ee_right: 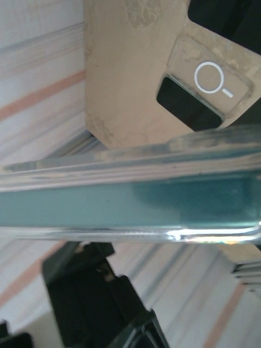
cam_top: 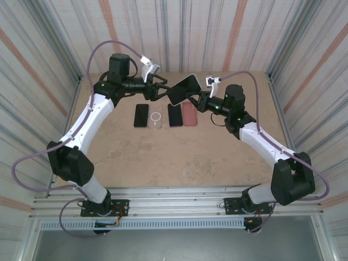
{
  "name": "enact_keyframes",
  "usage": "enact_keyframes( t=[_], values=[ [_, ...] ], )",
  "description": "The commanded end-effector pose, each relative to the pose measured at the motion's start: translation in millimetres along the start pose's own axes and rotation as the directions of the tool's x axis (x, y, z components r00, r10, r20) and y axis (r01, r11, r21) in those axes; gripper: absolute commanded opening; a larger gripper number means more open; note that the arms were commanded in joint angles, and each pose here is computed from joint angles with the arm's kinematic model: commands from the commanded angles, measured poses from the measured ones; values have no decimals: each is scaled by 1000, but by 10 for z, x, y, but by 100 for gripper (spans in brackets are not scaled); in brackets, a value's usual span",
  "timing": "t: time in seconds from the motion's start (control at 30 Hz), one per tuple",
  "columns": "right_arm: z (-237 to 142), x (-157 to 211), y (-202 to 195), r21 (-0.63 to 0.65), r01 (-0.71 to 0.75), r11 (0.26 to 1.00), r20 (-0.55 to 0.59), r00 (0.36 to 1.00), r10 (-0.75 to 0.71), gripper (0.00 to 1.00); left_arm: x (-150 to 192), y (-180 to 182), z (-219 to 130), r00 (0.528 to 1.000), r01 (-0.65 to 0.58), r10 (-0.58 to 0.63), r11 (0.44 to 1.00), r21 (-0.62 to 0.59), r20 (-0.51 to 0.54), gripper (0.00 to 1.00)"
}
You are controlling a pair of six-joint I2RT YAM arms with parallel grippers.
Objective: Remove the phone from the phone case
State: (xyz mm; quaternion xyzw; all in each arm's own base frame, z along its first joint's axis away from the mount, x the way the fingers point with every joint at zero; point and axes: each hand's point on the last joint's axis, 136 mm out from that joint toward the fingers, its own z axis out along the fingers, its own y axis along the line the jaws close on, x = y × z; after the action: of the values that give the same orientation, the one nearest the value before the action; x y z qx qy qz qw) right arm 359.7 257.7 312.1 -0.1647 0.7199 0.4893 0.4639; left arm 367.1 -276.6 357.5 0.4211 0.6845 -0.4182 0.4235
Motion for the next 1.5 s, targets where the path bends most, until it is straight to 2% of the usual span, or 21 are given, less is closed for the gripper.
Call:
enact_keyframes(
  t=[0.0, 0.1, 0.43, 1.03, 1.17, 1.27, 1.33, 1.47],
  values=[
    [-92, -89, 403, -114, 210, 971, -55, 974, -218, 0, 188, -93, 31, 994, -66, 73, 994, 84, -79, 69],
    [-96, 1, 495, -155, 267, 951, -120, 951, -286, 0, 269, -86, 60, 992, -77, 87, 992, 102, -93, 66],
    [-61, 281, 642, -272, 329, 904, -245, 885, -396, 0, 265, -222, 97, 996, -49, 62, 978, 204, -62, 42],
    [-25, 330, 677, -326, 354, 877, -263, 857, -444, 0, 192, -556, 183, 998, -19, 37, 936, 351, -44, 28],
    [-13, 320, 675, -327, 356, 875, -263, 855, -446, 0, 236, -574, 180, 998, -5, 30, 933, 360, -62, 20],
    [-11, 334, 657, -326, 353, 877, -270, 854, -444, 0, 242, -592, 166, 997, -9, 35, 932, 363, -64, 7],
    [-7, 352, 641, -325, 352, 878, -276, 852, -444, 0, 240, -597, 161, 997, -13, 39, 932, 362, -63, 5],
    [-3, 371, 582, -308, 366, 878, -283, 846, -451, 17, 201, -592, 151, 998, -11, 34, 935, 354, -59, 4]
  ],
)
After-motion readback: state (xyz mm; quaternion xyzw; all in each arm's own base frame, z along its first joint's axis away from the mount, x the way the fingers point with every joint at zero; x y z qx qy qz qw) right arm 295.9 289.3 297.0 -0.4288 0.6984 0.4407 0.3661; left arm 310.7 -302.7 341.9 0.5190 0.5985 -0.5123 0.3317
